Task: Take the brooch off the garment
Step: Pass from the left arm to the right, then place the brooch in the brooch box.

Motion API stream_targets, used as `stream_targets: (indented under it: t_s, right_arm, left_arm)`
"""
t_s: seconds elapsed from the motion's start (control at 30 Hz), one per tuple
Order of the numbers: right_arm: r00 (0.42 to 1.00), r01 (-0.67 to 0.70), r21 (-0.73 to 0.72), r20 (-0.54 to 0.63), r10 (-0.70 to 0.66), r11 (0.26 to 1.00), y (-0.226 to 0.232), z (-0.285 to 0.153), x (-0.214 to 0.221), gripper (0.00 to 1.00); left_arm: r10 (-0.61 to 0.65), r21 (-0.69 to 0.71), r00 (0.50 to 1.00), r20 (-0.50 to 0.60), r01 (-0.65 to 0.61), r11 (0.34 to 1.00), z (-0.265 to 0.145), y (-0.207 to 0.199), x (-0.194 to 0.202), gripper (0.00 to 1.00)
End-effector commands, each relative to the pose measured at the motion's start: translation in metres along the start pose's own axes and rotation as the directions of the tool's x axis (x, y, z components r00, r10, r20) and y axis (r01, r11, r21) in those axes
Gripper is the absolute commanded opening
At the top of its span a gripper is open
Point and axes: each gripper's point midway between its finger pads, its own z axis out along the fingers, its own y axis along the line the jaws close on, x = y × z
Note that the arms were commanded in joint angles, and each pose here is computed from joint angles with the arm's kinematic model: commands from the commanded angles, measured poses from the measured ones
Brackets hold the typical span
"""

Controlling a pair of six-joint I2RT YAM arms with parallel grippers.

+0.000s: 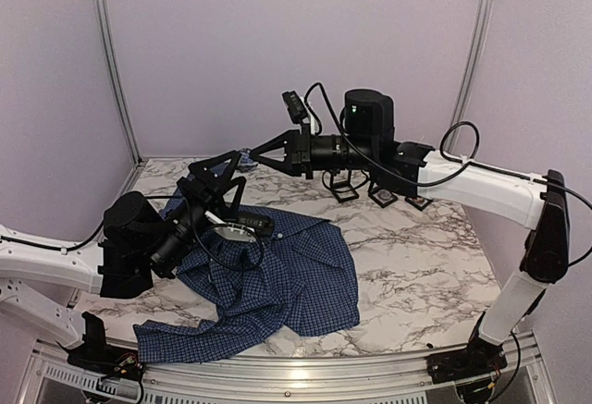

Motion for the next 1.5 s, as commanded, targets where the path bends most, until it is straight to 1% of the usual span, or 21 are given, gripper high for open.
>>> stream_targets:
  t_s: [0.0,0.07,0.13,0.17,0.23,0.27,0.37,0.43,0.5,0.53,0.6,0.63,0.87,0.9,1.0,1.03,1.1,1.2,1.23,1.43,1.47]
  right_arm:
    - [0.999,0.026,0.008,0.026,-0.026,1.0,-0.005,-0.001,-0.005,0.0]
    - [0.999,0.021,0.017,0.037,-0.022,1.0,-0.012,-0.003,-0.006,0.0]
    - [0.999,0.014,0.028,0.052,-0.015,1.0,-0.02,-0.006,-0.008,0.0]
    - [0.998,0.012,0.037,0.058,-0.015,0.999,-0.025,-0.007,-0.008,0.0]
    - [0.997,0.009,0.066,0.07,-0.014,0.998,-0.036,-0.009,-0.008,0.0]
    - [0.997,0.008,0.079,0.076,-0.014,0.997,-0.04,-0.01,-0.008,0.0]
    - [0.995,0.004,0.11,0.101,-0.015,0.994,-0.054,-0.013,-0.009,0.0]
    - [0.992,0.001,0.136,0.126,-0.018,0.991,-0.064,-0.018,-0.011,0.0]
    - [0.988,-0.006,0.172,0.154,-0.021,0.985,-0.078,-0.025,-0.012,0.0]
    - [0.986,-0.009,0.184,0.168,-0.023,0.983,-0.084,-0.029,-0.013,0.0]
    - [0.979,-0.02,0.218,0.2,-0.025,0.976,-0.1,-0.039,-0.016,0.0]
    - [0.975,-0.028,0.241,0.223,-0.027,0.97,-0.109,-0.045,-0.017,0.0]
    - [0.944,-0.085,0.353,0.327,-0.038,0.932,-0.165,-0.083,-0.015,0.0]
    - [0.938,-0.093,0.368,0.344,-0.043,0.925,-0.172,-0.09,-0.016,0.0]
    - [0.927,-0.116,0.4,0.373,-0.046,0.909,-0.19,-0.104,-0.016,0.0]
    - [0.923,-0.125,0.417,0.381,-0.048,0.9,-0.198,-0.11,-0.015,0.0]
    - [0.914,-0.149,0.444,0.403,-0.048,0.883,-0.213,-0.122,-0.014,0.0]
    - [0.893,-0.191,0.459,0.449,-0.041,0.868,-0.233,-0.139,-0.014,0.0]
    - [0.887,-0.203,0.462,0.46,-0.038,0.863,-0.238,-0.144,-0.014,0.0]
    - [0.862,-0.269,0.511,0.506,-0.033,0.816,-0.275,-0.165,-0.018,0.0]
    - [0.855,-0.283,0.515,0.518,-0.031,0.809,-0.282,-0.169,-0.02,0.0]
  left_arm:
    - [-0.141,-0.044,0.989,-0.046,0.139,0.989,-0.004,0.009,0.003,0.8]
    - [-0.199,-0.044,0.978,-0.063,0.197,0.979,-0.006,0.009,0.002,0.88]
    - [-0.28,-0.051,0.956,-0.084,0.277,0.96,-0.009,0.011,0.002,0.96]
    - [-0.322,-0.052,0.942,-0.095,0.318,0.947,-0.01,0.012,0.002,0.98]
    - [-0.409,-0.053,0.904,-0.123,0.406,0.912,-0.011,0.014,0.002,0.99]
    - [-0.479,-0.059,0.867,-0.137,0.475,0.878,-0.012,0.016,0.003,0.99]
    - [-0.602,-0.036,0.779,-0.175,0.606,0.795,-0.013,0.014,0.002,0.99]
    - [-0.693,-0.03,0.693,-0.199,0.703,0.711,-0.013,0.015,0.003,0.99]
    - [-0.775,-0.031,0.593,-0.216,0.79,0.613,-0.011,0.021,0.005,0.99]
    - [-0.808,-0.028,0.547,-0.219,0.824,0.566,-0.012,0.023,0.004,0.99]
    - [-0.849,-0.005,0.477,-0.228,0.871,0.491,-0.012,0.024,0.002,0.99]
    - [-0.87,-0.01,0.434,-0.235,0.894,0.448,-0.012,0.025,0.002,0.99]
    - [-0.937,-0.043,0.19,-0.293,0.976,0.212,-0.011,0.023,0.016,0.99]
    - [-0.941,-0.044,0.161,-0.297,0.982,0.182,-0.01,0.023,0.02,0.99]
    - [-0.942,-0.051,0.093,-0.321,0.992,0.116,-0.008,0.018,0.033,0.99]
    - [-0.942,-0.057,0.052,-0.333,0.996,0.075,-0.006,0.015,0.039,0.99]
    - [-0.93,-0.049,-0.005,-0.368,0.999,0.014,-0.005,0.004,0.049,0.99]
    - [-0.908,-0.038,-0.104,-0.405,0.995,-0.097,-0.003,-0.011,0.061,0.99]
    - [-0.899,-0.039,-0.132,-0.417,0.991,-0.128,-0.003,-0.016,0.064,0.99]
    - [-0.852,-0.031,-0.244,-0.464,0.965,-0.26,-0.005,-0.041,0.072,0.99]
    - [-0.843,-0.036,-0.269,-0.466,0.958,-0.286,-0.005,-0.043,0.072,0.99]
